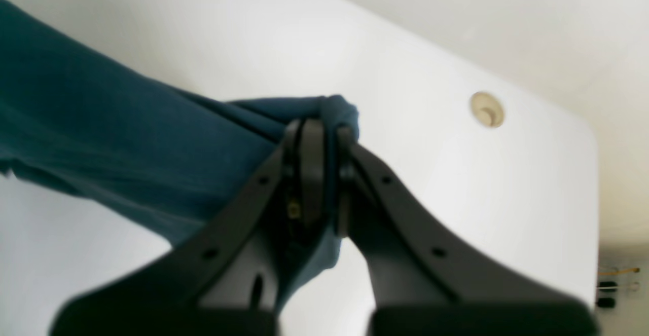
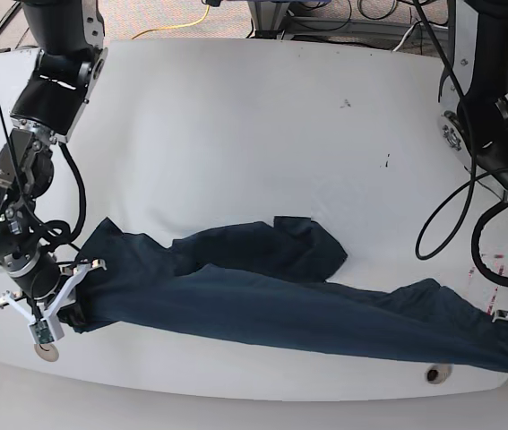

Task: Layout the t-shirt on the table in an organized manner, then fold the t-shirt properly
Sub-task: 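Lift the shirt with both grippers and drag it across the table, folding it, then lay the folded shirt down and open the left gripper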

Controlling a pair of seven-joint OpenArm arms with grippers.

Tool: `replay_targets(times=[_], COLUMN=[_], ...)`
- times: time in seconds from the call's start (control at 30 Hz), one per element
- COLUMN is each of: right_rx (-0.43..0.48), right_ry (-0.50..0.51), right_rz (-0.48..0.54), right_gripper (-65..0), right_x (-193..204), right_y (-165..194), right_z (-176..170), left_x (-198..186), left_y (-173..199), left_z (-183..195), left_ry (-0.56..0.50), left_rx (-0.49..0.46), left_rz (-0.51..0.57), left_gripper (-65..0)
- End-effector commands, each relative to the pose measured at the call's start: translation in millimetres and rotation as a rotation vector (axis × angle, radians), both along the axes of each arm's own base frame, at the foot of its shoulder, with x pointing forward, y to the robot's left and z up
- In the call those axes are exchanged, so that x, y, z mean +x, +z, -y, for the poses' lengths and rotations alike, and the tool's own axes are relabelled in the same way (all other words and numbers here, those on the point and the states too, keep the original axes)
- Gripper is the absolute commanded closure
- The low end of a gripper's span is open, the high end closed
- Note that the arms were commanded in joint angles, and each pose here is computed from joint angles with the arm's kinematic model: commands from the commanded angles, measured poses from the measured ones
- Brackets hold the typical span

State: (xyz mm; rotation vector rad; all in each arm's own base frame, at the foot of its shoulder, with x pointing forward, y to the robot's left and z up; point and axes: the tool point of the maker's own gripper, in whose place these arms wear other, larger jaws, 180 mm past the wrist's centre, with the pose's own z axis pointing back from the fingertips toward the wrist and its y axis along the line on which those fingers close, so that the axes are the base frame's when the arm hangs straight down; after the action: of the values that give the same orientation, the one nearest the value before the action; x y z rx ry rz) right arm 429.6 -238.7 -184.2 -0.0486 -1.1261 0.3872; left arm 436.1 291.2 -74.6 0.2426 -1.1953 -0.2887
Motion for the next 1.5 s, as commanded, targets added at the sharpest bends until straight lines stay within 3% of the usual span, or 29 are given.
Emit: replay_targets(times=[0.0, 0.2, 0.43, 0.63, 1.0, 1.27, 1.47], right_rx=[-0.028, -0.059, -0.061, -0.097, -0.067, -0.064, -0.092], right_ry=[-0.012, -0.033, -0.05, -0.021, -0.023, -0.021, -0.014], right_rz=[0.108, 0.186, 0.201, 0.199, 0.246, 0.192, 0.128], right_gripper=[0.0, 0.0, 0.0, 0.0, 0.0, 0.0, 0.0], right_x=[11, 20, 36, 53, 67, 65, 52], right_y=[45, 91, 117, 137, 175, 149, 108], right_z=[10, 22, 34, 29, 31, 32, 29], left_x=[6, 14, 14, 29, 42, 43, 42], left_y=[39, 86, 128, 143, 173, 164, 124], left_z=[9, 27, 36, 42, 52, 53, 50], left_ry=[-0.023, -0.06, -0.08, -0.115, -0.135, -0.131, -0.106], left_rx=[-0.004, -0.035, -0.049, -0.097, -0.135, -0.136, -0.126], left_rz=[0.111, 0.223, 0.317, 0.318, 0.348, 0.314, 0.233], left_gripper=[-6.3, -6.3, -6.4, -6.5, -6.7, -6.7, -6.7])
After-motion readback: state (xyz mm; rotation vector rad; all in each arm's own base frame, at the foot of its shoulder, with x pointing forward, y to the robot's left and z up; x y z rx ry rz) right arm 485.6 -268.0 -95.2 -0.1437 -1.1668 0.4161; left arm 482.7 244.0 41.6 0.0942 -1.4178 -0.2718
